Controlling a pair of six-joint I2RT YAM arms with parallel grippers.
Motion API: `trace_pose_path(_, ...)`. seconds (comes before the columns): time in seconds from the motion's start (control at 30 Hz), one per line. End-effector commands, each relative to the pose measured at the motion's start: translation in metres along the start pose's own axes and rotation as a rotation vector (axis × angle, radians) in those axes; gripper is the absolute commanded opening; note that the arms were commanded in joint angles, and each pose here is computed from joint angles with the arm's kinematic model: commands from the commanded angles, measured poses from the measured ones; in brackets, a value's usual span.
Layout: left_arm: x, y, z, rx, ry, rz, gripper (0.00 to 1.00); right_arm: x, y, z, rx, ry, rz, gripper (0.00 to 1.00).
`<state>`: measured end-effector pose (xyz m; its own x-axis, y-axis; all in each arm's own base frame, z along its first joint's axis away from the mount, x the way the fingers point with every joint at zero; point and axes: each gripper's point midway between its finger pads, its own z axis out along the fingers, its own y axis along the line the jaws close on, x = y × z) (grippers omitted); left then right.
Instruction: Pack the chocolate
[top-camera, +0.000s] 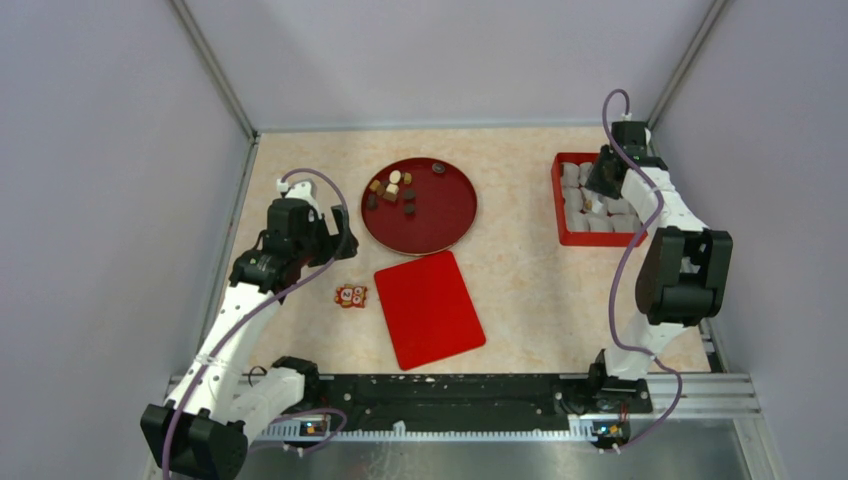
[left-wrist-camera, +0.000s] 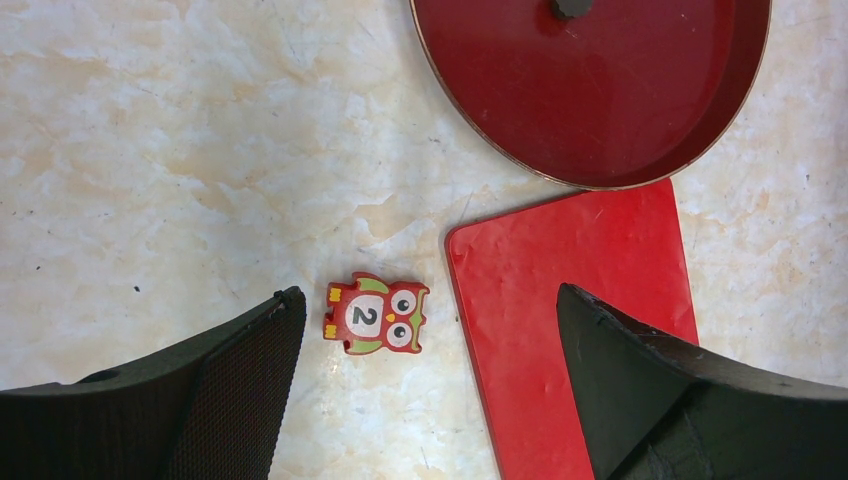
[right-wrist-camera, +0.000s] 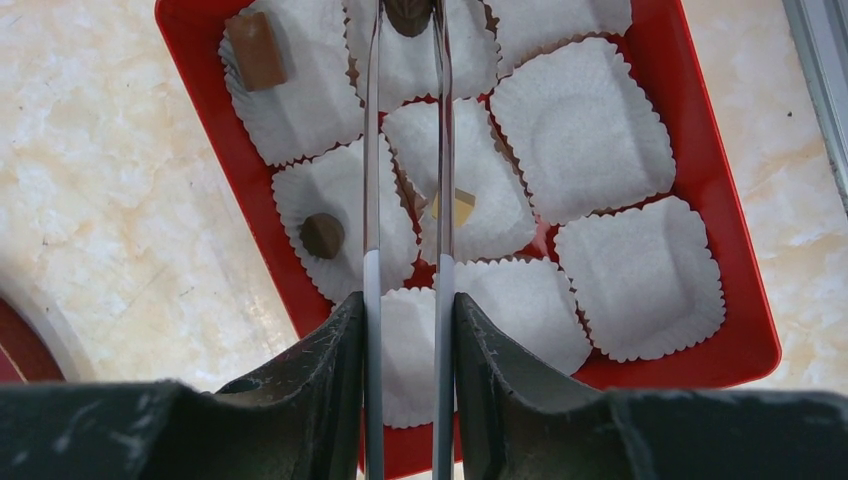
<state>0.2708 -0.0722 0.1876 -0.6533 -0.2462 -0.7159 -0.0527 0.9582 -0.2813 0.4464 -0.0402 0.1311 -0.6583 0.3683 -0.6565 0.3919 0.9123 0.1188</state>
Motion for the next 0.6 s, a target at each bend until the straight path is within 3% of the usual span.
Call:
trace_pose_path(0.0,-0.0225,-0.0071,-0.0123,0.027,-0.075,0.0,0.99,-0.0394,0.0077,-0.0164,-0.038,-0.111,0.011,0.33)
trace_pose_path(0.57,-0.0234,-0.0067,-0.0156,0.028,-0.086,0.002,0.99,-0.0428,0.009,-0.0227,-0.048,-0.121,0.007,0.36)
